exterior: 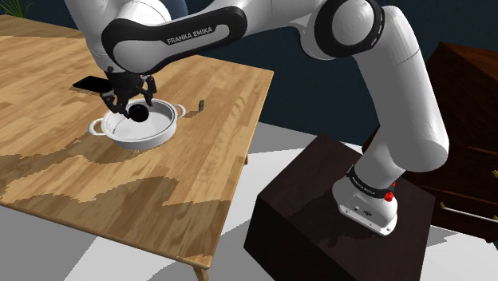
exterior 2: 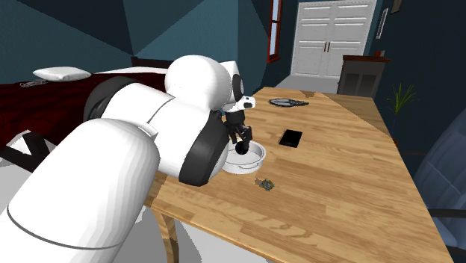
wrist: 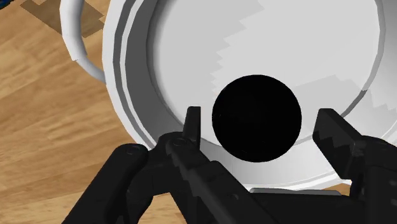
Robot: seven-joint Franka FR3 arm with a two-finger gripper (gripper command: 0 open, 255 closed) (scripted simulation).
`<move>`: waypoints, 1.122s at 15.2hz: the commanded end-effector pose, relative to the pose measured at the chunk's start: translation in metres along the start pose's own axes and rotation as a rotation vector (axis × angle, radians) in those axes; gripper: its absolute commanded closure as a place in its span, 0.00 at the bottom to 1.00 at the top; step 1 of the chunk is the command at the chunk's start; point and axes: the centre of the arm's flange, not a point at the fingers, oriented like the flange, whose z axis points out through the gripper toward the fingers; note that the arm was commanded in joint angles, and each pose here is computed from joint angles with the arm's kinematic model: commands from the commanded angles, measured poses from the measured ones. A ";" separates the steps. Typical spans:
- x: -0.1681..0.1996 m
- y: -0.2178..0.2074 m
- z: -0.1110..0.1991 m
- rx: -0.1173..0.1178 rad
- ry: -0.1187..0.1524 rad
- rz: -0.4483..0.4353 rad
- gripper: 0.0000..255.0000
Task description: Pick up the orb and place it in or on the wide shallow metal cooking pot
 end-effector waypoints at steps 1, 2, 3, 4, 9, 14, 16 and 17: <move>0.000 0.000 0.000 0.000 0.000 0.000 0.00; 0.000 0.000 0.000 0.000 0.000 0.000 0.00; 0.000 0.000 0.000 0.000 0.000 0.000 0.00; 0.000 0.000 0.000 0.000 0.000 0.000 0.00; 0.000 0.000 -0.050 0.000 0.000 0.000 0.00; 0.000 0.000 -0.050 0.000 0.000 0.000 0.00; 0.000 0.000 -0.050 0.000 0.000 0.000 0.00; 0.000 0.000 -0.050 0.000 0.000 0.000 0.00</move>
